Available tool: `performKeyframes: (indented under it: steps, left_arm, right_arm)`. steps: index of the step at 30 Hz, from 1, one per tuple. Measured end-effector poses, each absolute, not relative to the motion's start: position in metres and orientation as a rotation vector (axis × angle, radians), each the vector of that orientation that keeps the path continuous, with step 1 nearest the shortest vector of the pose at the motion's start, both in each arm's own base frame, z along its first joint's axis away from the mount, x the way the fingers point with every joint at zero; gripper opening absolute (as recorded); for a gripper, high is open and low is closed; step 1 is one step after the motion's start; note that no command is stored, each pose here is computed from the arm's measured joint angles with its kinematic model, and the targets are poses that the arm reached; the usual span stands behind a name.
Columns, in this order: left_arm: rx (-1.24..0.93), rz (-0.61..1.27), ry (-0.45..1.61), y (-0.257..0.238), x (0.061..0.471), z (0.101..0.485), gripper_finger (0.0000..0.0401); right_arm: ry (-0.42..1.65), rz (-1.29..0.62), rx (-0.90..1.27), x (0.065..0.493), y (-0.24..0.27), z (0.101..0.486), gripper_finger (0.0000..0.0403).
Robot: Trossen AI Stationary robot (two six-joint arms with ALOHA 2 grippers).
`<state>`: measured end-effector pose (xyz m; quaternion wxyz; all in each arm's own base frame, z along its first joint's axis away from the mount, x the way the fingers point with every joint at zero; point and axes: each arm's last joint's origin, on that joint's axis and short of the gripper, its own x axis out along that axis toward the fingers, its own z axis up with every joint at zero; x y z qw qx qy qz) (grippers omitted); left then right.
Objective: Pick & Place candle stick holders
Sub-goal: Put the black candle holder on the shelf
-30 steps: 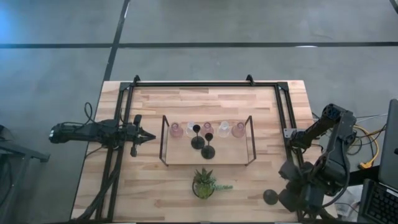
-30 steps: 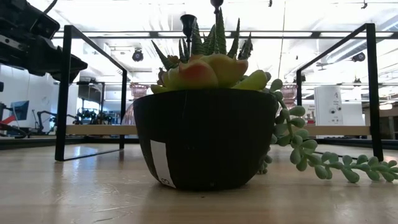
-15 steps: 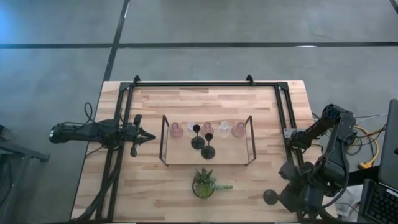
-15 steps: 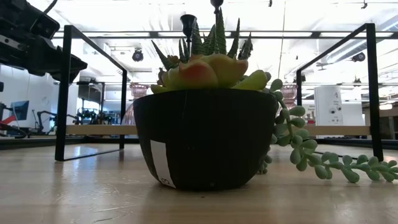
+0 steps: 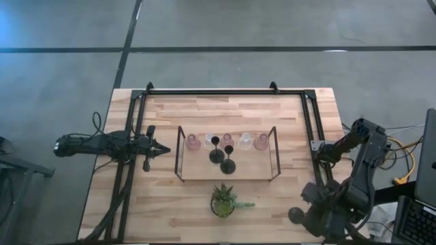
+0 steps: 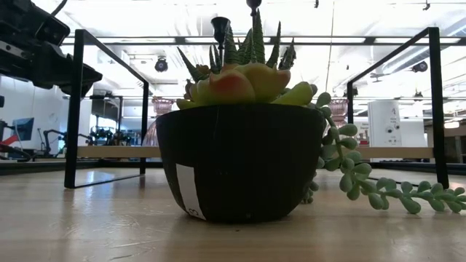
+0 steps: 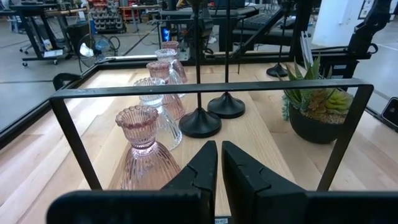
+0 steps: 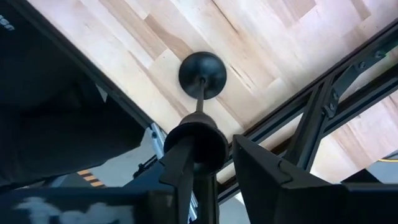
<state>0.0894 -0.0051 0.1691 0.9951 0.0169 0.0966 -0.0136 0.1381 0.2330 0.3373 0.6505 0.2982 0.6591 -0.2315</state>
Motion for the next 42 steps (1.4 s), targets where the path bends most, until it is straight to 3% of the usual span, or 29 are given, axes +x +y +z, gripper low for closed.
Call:
performKeyframes:
  steps: [12,18,29,42]
  left_arm:
    - [0.034,-0.025,0.197,-0.005,0.09,0.169,0.0028]
    - [0.034,-0.025,0.197,-0.005,0.09,0.169,0.0028]
    - [0.034,-0.026,0.199,-0.005,0.09,0.169,0.0028]
    - [0.034,-0.028,0.199,-0.005,0.09,0.169,0.0028]
  right_arm:
    - [1.517,-0.473,0.605,0.141,0.233,0.325,0.0016]
    - [1.542,-0.453,0.616,0.144,0.225,0.335,0.0012]
    - [1.416,-0.202,0.708,0.172,0.197,0.393,0.0011]
    - [1.275,-0.058,0.635,0.221,0.112,0.436,0.0011]
